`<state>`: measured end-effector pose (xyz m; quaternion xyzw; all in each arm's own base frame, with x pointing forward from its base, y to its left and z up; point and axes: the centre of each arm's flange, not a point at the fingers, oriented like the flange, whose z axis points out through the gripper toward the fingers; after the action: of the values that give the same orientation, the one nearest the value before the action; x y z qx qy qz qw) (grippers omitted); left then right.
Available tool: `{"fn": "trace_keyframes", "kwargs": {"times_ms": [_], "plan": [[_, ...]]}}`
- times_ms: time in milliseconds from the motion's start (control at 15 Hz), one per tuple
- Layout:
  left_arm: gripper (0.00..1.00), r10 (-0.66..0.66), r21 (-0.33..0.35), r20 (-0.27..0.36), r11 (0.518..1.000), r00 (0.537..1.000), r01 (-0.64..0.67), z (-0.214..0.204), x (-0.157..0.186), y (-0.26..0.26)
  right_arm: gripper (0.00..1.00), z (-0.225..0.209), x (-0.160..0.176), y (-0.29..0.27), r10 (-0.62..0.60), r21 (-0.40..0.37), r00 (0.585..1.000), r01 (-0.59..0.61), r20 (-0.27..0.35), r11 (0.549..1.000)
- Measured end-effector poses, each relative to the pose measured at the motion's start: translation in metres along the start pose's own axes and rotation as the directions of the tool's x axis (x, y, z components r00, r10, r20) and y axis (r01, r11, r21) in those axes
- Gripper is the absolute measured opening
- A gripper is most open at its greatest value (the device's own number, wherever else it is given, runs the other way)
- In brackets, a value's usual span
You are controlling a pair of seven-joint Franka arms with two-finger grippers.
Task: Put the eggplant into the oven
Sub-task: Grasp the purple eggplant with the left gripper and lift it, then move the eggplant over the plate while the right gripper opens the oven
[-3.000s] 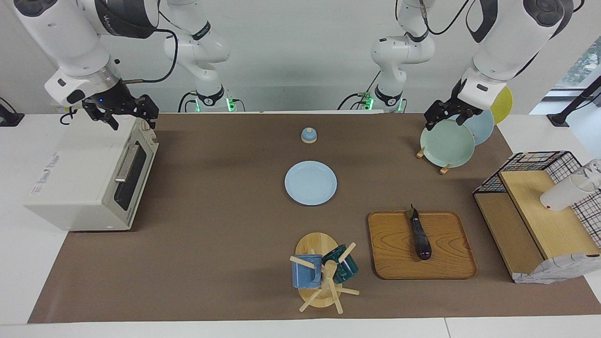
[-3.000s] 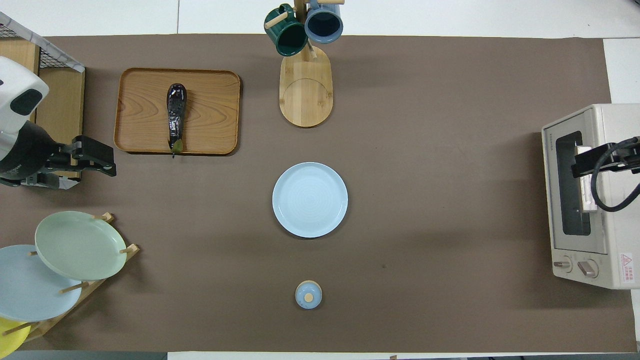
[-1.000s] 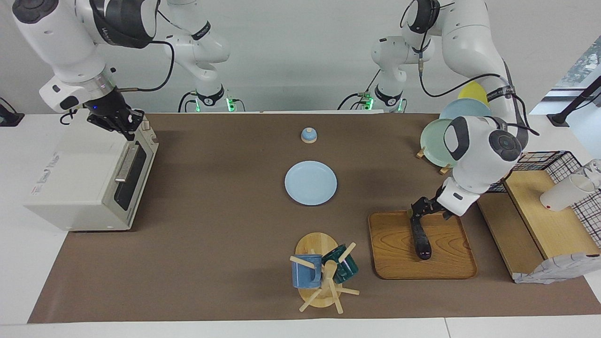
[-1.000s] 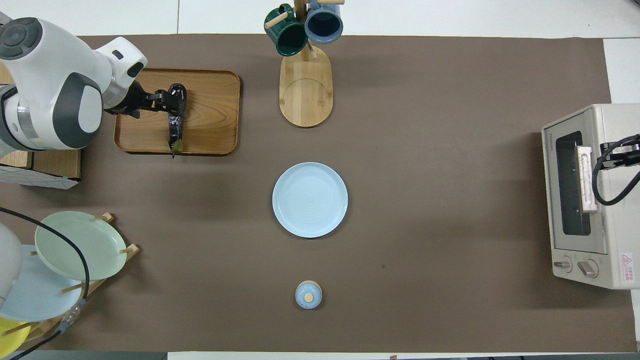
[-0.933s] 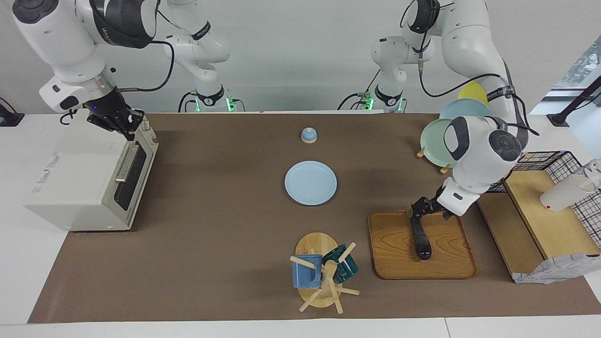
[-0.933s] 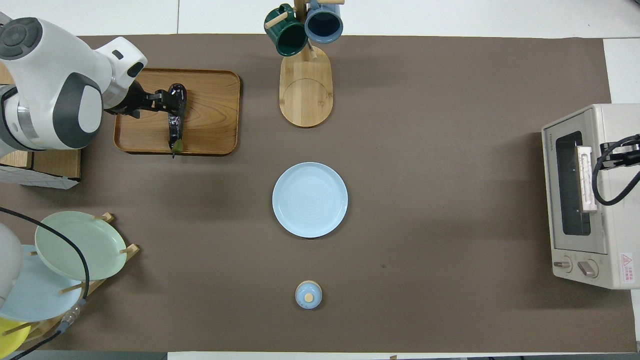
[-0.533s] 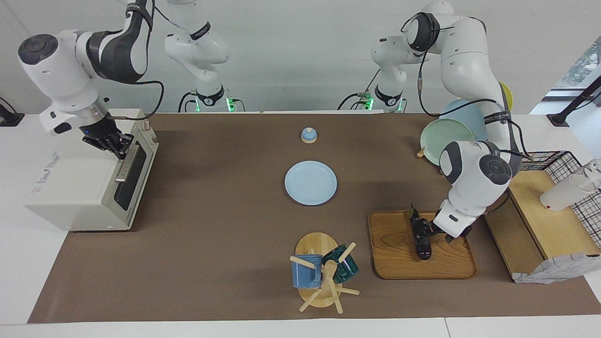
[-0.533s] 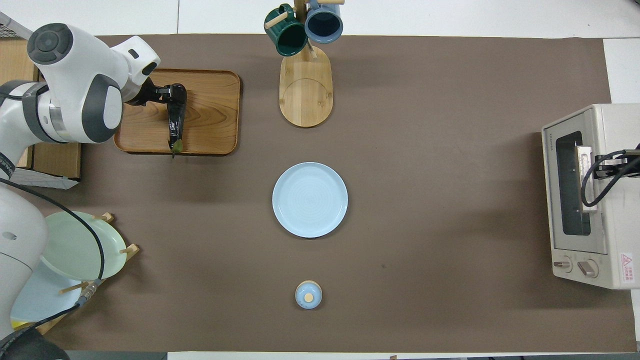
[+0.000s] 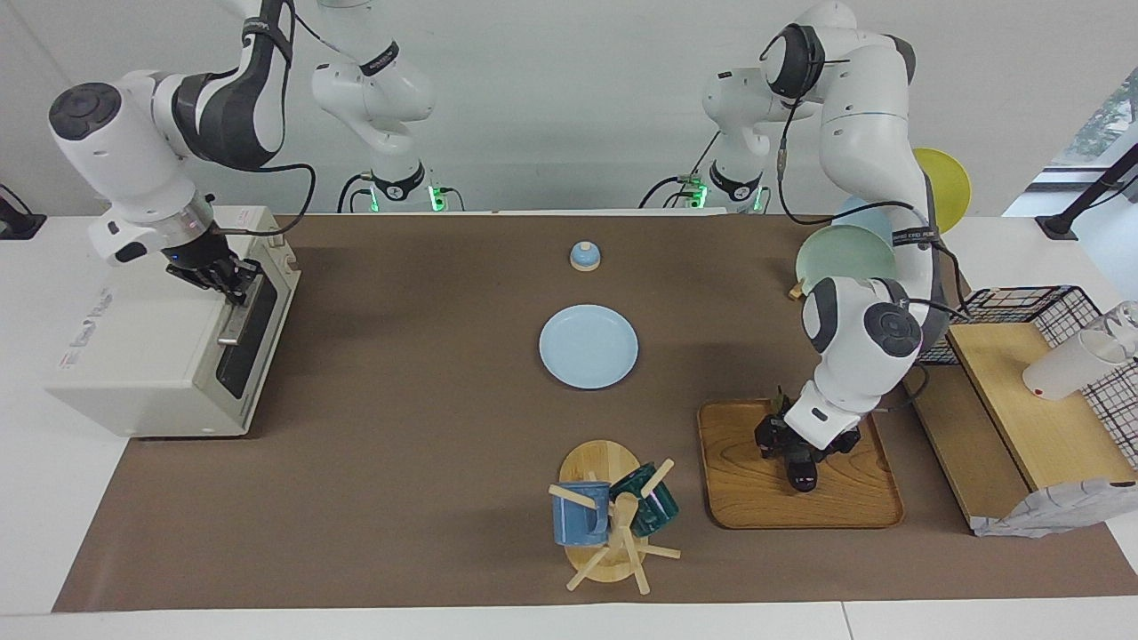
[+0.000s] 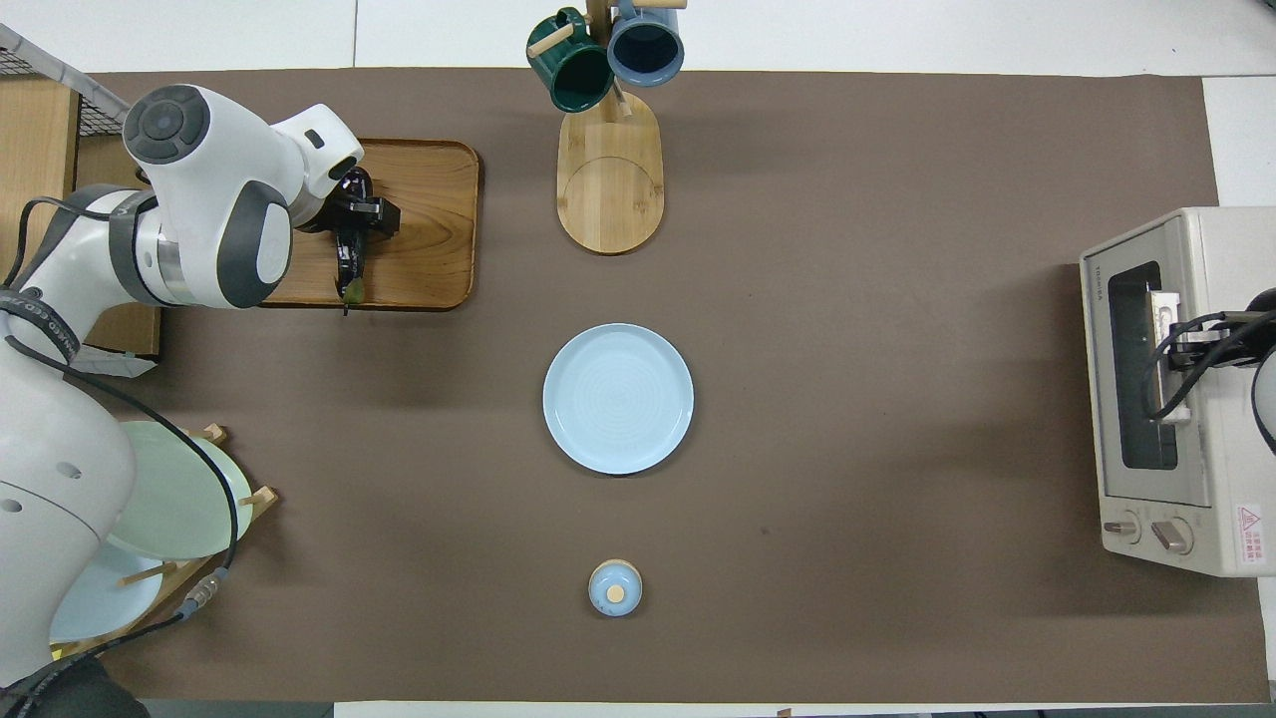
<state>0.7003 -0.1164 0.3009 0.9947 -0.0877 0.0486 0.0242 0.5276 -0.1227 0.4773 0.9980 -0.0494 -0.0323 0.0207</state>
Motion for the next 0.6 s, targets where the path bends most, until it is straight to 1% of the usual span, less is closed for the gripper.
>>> {"fn": "trace_keyframes", "kwargs": {"times_ms": [67, 133, 200, 267, 333, 467, 600], "plan": [[0.65, 0.001, 0.001, 0.000, 1.000, 1.000, -0.001, -0.001, 0.000, 0.000, 0.01, 0.003, -0.001, 0.000, 0.001, 0.001, 1.000, -0.001, 0.005, 1.000], [0.55, 0.001, 0.002, -0.001, 1.000, 1.000, -0.001, -0.002, 0.000, 0.000, 0.01, 0.004, -0.001, 0.001, 0.002, 0.001, 1.000, -0.002, 0.003, 1.000], [0.55, 0.001, 0.002, 0.000, 1.000, 1.000, -0.001, -0.004, 0.000, -0.001, 0.01, 0.003, -0.001, 0.001, 0.003, 0.001, 1.000, -0.003, 0.001, 1.000], [0.50, 0.001, 0.003, 0.004, 1.000, 1.000, -0.001, -0.005, 0.001, -0.001, 0.01, 0.004, -0.002, 0.001, 0.003, 0.001, 1.000, -0.003, 0.000, 1.000], [0.39, 0.001, 0.003, 0.015, 1.000, 1.000, -0.001, -0.007, 0.001, -0.001, 0.01, 0.004, -0.002, 0.001, 0.003, 0.001, 1.000, -0.003, -0.003, 1.000], [0.37, 0.000, 0.004, 0.043, 1.000, 0.999, -0.001, -0.018, 0.004, -0.001, 0.01, 0.005, -0.003, 0.001, 0.004, 0.001, 1.000, -0.004, -0.012, 1.000], [0.37, -0.020, 0.005, 0.057, 1.000, 0.998, 0.019, -0.041, 0.007, 0.004, 0.01, 0.007, -0.007, -0.004, -0.004, -0.001, 0.999, 0.004, -0.033, 1.000]]}}
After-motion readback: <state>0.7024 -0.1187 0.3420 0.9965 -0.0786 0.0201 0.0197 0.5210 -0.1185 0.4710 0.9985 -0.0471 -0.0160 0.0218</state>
